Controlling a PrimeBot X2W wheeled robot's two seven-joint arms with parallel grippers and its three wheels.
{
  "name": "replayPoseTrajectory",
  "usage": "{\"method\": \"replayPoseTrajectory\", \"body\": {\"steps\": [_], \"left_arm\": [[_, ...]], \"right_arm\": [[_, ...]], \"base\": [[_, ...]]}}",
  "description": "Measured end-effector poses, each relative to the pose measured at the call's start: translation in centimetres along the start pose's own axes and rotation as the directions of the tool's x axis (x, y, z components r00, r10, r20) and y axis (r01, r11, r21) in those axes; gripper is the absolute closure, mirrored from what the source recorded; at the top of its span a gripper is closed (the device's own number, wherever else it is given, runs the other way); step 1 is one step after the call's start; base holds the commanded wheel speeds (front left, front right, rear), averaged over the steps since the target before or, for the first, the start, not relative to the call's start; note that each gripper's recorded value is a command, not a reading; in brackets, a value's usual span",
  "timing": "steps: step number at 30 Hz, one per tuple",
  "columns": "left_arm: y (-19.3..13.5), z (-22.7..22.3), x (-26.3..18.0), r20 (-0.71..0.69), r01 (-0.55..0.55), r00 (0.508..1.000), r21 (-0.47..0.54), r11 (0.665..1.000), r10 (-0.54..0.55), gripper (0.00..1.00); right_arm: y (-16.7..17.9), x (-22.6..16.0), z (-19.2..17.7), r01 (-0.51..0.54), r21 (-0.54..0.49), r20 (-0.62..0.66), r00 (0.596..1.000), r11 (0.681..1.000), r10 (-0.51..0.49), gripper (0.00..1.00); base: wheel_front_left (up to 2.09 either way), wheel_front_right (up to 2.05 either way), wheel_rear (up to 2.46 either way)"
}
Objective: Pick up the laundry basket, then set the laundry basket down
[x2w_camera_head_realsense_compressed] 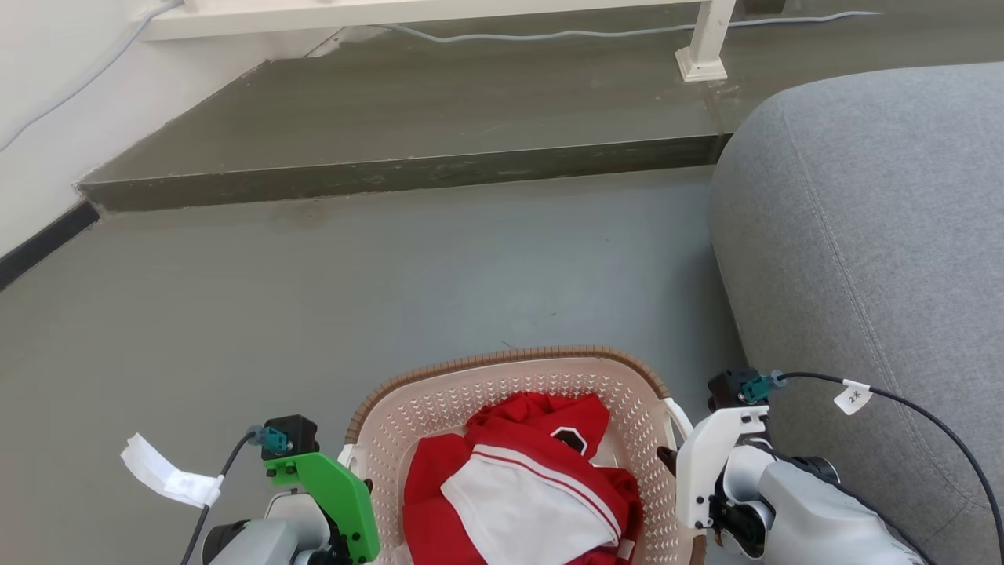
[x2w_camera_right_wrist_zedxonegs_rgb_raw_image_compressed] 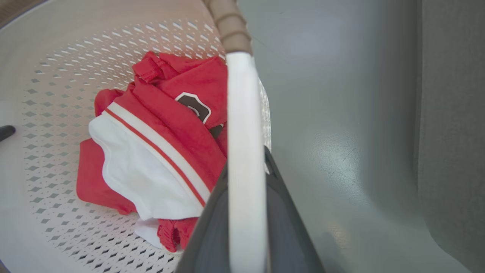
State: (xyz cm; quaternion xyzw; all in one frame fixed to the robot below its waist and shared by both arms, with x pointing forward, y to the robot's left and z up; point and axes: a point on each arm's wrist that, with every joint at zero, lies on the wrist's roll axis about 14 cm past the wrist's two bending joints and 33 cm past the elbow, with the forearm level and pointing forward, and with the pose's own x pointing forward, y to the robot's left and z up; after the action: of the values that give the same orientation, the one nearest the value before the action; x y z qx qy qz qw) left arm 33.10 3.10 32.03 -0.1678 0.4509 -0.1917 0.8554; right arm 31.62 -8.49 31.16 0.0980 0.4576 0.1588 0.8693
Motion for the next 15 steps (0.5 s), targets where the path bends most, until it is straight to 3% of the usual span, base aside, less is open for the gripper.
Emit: {"method": "replayPoseTrajectory", "body": {"steps": [15], "left_arm": [[0.44,-0.50,0.25,-0.027,-0.002,1.000,-0.015,1.000,0.002,1.00]], "right_arm": [[-0.03,0.33,-0.64,-0.003,0.020,-0.024,1.000,1.000,0.003,1.00]], "base": [[0.00,0.00,0.00]]}}
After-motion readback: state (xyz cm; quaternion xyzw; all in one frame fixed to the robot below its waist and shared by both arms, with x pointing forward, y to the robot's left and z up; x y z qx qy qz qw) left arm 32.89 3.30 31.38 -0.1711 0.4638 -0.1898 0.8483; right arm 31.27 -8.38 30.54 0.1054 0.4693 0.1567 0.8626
